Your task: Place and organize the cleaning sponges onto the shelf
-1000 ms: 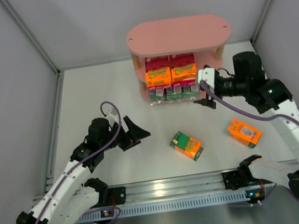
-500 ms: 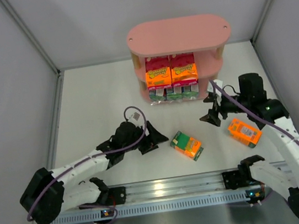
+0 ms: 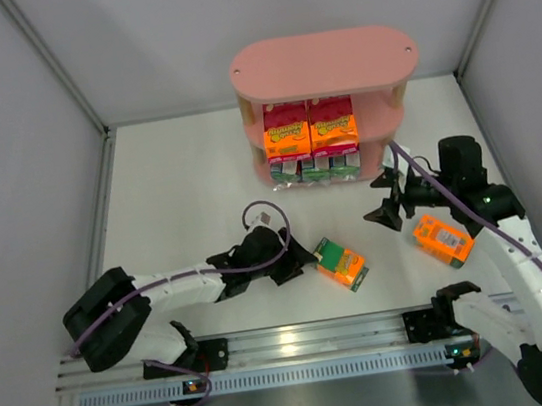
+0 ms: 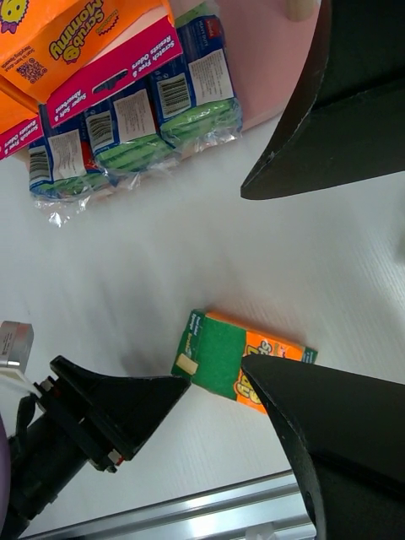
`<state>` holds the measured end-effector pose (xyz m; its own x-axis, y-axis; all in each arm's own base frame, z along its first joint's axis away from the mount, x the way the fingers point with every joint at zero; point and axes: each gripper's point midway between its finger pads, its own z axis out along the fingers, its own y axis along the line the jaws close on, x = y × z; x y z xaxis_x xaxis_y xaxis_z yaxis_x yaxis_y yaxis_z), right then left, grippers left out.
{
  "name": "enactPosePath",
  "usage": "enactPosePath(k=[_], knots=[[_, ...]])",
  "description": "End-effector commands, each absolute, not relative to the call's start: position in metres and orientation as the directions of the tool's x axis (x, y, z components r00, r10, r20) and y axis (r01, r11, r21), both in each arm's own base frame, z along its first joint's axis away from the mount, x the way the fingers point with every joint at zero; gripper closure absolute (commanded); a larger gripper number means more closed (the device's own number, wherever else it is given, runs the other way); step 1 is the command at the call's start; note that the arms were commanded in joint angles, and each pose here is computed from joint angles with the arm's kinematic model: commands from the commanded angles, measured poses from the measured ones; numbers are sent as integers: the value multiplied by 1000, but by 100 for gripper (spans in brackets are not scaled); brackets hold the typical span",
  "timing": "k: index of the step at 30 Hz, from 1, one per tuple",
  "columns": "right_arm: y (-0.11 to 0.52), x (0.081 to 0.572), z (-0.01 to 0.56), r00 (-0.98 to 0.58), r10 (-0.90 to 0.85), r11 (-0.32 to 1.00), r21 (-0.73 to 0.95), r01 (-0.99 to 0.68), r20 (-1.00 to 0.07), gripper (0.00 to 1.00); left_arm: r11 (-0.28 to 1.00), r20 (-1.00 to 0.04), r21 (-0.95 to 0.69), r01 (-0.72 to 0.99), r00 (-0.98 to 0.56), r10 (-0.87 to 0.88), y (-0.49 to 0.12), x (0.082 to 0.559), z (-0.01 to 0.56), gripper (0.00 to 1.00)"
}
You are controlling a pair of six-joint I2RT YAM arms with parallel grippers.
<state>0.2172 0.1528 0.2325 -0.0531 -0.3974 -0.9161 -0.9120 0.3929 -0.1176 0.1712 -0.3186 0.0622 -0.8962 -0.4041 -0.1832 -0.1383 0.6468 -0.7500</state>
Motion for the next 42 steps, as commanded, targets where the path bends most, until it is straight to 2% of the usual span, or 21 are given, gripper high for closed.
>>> enactPosePath(k=[1,2,8,11,14,15,16,17,18,19,21,26,32,36,42], knots=[[153,218,243,3,-368,382,-154,-911,-930,25,586,-200,-800,-129,-864,-463,-344,191,87,38],[154,218,242,5,-367,378,-154,-913,-930,25,597,-192,-790,-137,-871,-453,-346,189,81,41],[154,214,240,8,-367,360,-150,-921,-930,25,625,-149,-758,-189,-882,-447,-356,189,57,44],[155,214,238,12,-370,355,-153,-922,-929,25,635,-128,-748,-194,-897,-424,-360,184,50,51],[156,211,236,28,-374,326,-160,-932,-927,25,641,-133,-744,-189,-899,-418,-362,185,48,67],[157,203,229,6,-380,298,-129,-946,-925,25,641,-138,-746,-183,-899,-417,-362,186,49,77],[159,196,226,24,-384,257,-132,-957,-923,25,642,-142,-746,-178,-899,-415,-362,186,50,82],[164,188,229,141,-375,156,-212,-965,-916,25,643,-158,-750,-157,-901,-405,-363,187,53,85],[165,179,224,175,-373,93,-225,-970,-911,24,643,-166,-752,-143,-903,-396,-364,187,55,91],[164,161,218,305,-380,-37,-316,-948,-873,21,639,-177,-759,-126,-904,-389,-365,187,60,94],[166,141,211,396,-363,-163,-362,-918,-843,18,640,-201,-764,-85,-911,-361,-367,188,66,100],[180,139,204,447,-429,-322,-329,-888,-785,19,621,-198,-782,-51,-924,-326,-370,182,78,100],[227,131,178,499,-550,-368,-342,-865,-669,22,572,-171,-815,-96,-903,-395,-368,186,97,100],[230,135,170,477,-622,-375,-299,-878,-621,22,536,-155,-836,-119,-885,-438,-362,189,110,100],[236,134,151,549,-672,-431,-339,-836,-497,21,511,-153,-850,-131,-866,-476,-354,197,125,100]])
